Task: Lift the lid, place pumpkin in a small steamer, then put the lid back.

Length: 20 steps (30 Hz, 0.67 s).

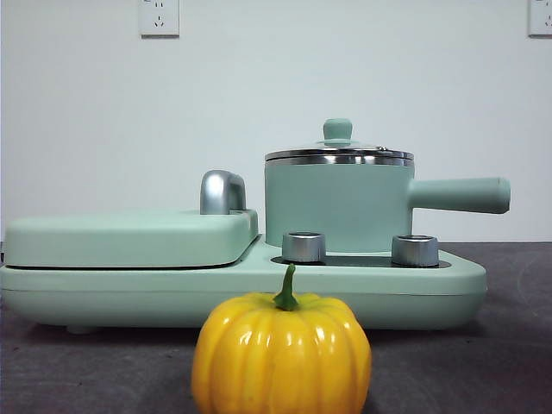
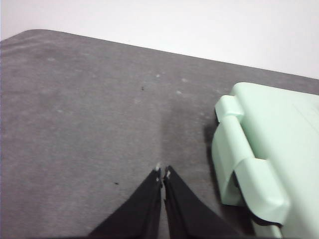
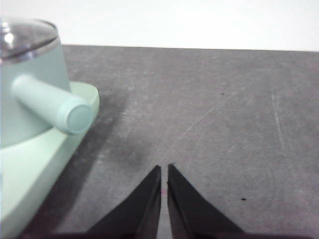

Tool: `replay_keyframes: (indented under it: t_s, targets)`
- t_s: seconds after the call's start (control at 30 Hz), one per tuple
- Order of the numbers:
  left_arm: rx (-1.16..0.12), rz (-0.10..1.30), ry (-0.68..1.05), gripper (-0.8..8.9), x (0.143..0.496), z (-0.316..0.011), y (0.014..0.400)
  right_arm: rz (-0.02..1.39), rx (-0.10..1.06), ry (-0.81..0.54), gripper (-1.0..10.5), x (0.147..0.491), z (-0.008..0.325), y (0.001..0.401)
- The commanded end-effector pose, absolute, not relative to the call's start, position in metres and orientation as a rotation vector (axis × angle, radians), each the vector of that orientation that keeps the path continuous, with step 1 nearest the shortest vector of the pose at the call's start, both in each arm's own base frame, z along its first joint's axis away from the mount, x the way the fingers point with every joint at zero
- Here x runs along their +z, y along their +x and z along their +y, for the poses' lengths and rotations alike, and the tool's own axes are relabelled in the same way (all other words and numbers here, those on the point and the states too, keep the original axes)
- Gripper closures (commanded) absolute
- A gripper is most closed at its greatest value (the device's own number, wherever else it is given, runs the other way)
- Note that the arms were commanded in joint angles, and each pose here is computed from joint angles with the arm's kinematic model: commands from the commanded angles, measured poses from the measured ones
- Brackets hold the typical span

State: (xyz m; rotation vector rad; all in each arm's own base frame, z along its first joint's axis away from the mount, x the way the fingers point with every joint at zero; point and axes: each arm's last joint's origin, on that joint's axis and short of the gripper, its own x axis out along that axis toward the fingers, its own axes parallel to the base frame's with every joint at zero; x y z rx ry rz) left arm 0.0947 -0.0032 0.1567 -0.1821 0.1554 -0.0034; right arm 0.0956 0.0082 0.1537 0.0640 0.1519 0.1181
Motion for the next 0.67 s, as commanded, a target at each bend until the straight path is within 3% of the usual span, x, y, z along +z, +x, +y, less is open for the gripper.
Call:
replay_keyframes:
  t_s: [0.03, 0.23, 0.4, 0.67]
  targets:
    - [-0.075, 0.174, -0.247, 7.99, 0.155, -0.005, 0.095, 0.140, 0.147, 0.215, 9.3, 0.157, 0.009, 0.095]
    - [-0.148, 0.151, -0.319, 7.99, 0.181, -0.009, 0.092, 0.085, 0.195, 0.359, 9.3, 0.184, 0.010, 0.090]
    - [-0.202, 0.151, -0.365, 7.99, 0.212, -0.013, 0.092, 0.085, 0.206, 0.394, 9.3, 0.220, 0.010, 0.080]
    - [-0.377, 0.251, -0.294, 7.99, 0.278, -0.023, 0.104, 0.171, 0.404, 0.384, 9.3, 0.290, 0.015, 0.071]
